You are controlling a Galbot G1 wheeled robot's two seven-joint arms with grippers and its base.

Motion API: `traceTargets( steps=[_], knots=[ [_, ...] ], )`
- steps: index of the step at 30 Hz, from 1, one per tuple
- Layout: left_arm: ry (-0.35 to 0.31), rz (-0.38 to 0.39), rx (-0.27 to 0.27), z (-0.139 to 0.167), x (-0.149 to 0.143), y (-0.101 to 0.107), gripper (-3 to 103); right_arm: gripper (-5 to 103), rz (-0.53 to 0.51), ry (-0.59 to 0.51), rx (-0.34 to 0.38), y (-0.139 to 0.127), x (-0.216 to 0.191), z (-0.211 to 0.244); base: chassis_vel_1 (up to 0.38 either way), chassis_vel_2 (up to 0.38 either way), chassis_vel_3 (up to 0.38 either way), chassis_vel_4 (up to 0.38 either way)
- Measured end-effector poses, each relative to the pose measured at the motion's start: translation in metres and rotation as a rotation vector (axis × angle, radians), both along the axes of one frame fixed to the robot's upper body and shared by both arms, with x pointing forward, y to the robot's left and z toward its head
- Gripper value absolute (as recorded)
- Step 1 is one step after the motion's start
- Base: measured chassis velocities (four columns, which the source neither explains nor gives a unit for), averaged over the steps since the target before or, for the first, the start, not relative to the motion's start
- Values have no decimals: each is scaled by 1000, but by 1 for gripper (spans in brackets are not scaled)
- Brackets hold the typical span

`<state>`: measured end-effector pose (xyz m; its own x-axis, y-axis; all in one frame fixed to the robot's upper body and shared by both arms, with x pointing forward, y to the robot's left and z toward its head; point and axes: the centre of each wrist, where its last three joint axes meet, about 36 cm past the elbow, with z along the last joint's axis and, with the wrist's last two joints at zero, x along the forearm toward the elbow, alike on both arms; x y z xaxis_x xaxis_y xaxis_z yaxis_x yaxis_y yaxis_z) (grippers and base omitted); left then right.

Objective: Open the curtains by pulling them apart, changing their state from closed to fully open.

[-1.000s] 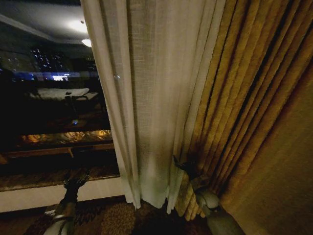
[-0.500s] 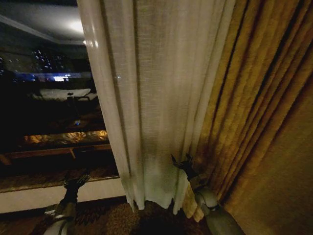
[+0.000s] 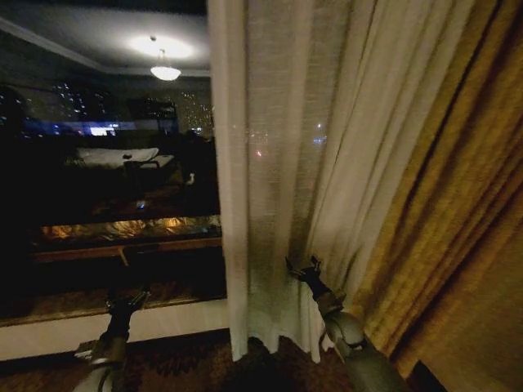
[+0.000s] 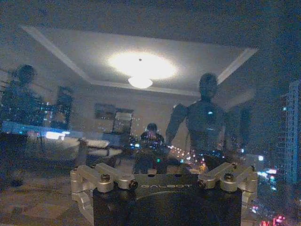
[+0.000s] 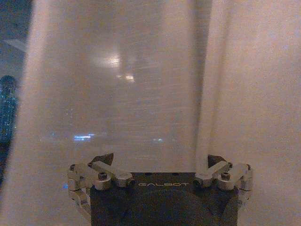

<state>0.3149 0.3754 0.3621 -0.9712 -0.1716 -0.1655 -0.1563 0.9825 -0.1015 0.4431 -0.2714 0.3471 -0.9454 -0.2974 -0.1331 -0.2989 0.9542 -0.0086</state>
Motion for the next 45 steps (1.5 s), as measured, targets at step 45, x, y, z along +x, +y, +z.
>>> traceTargets(
  steps=[45],
  knots=[
    [0,0,0,0,0,0,100,100,111,-74,-17,30,-14,-2,121,99,-125,-104]
  ],
)
